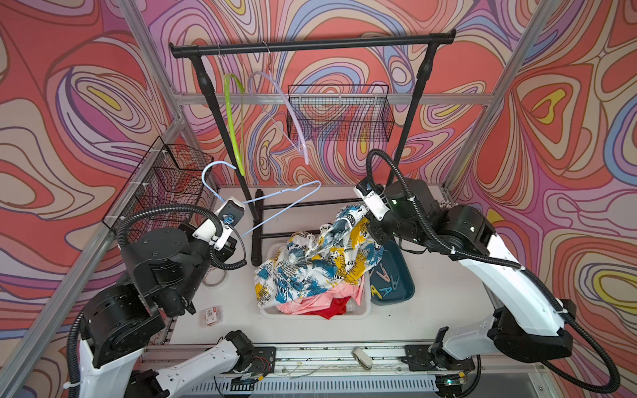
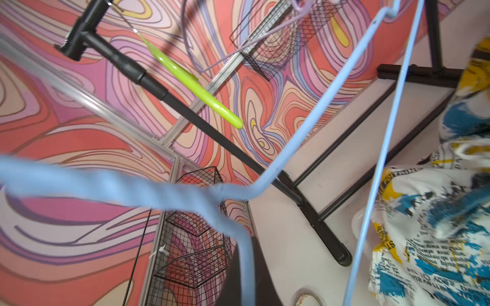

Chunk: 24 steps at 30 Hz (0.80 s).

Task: Remove the clothespins securing shorts to the hanger
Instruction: Remove the shorts from the hanger, then place the shorts in the basket.

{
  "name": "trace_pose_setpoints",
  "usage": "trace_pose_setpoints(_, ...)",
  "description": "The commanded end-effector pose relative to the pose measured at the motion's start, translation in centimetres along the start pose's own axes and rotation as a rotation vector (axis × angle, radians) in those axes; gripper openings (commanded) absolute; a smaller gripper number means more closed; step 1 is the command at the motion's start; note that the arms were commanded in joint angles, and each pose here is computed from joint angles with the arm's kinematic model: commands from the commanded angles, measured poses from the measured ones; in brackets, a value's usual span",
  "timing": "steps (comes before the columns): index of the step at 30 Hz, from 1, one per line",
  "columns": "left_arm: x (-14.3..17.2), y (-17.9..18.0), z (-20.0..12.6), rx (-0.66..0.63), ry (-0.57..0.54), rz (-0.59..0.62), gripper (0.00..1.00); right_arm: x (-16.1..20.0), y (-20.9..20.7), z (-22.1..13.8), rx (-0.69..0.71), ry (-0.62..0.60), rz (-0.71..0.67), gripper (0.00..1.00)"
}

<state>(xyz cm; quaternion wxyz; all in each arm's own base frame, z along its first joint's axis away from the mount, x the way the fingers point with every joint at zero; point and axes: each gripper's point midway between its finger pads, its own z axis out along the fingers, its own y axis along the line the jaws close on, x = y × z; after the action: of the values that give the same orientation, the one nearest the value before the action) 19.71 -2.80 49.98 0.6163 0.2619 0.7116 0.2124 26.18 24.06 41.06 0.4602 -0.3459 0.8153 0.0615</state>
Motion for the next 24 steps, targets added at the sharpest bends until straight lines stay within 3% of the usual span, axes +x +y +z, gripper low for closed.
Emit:
trace_pose_setpoints(1,-0.9,6.2,-1.6,-0.273,-0.031,-0.22,0.0,-1.8,1.0,-2.2,-0.098,-0.081,0.088,0.0)
trace_pose_setpoints(5,-1.6,8.4,-2.4,-0.363,-0.056,-0.347,0.0,-2.8,1.9,-3.8,-0.175,-0.111,0.116,0.0)
trace_pose_setpoints(10,-2.5,8.6,-1.0,-0.41,-0.006,-0.355,0.0,-3.1,5.2,-3.3,-0.281,-0.094,0.115,0.0)
trace_pose_setpoints(16,-2.9,7.6,0.1,-0.391,-0.016,-0.417,0.0,-0.6,15.0,4.6,-0.415,-0.029,0.064,0.0)
trace_pose_setpoints(21,-2.3,6.7,0.5,-0.369,-0.005,-0.435,0.0,1.5,20.7,11.2,-0.53,-0.011,0.141,0.0)
trace_pose_setpoints(24,-1.8,6.3,0.3,-0.354,-0.005,-0.448,0.0,3.3,23.4,15.0,-0.531,0.017,0.131,0.0)
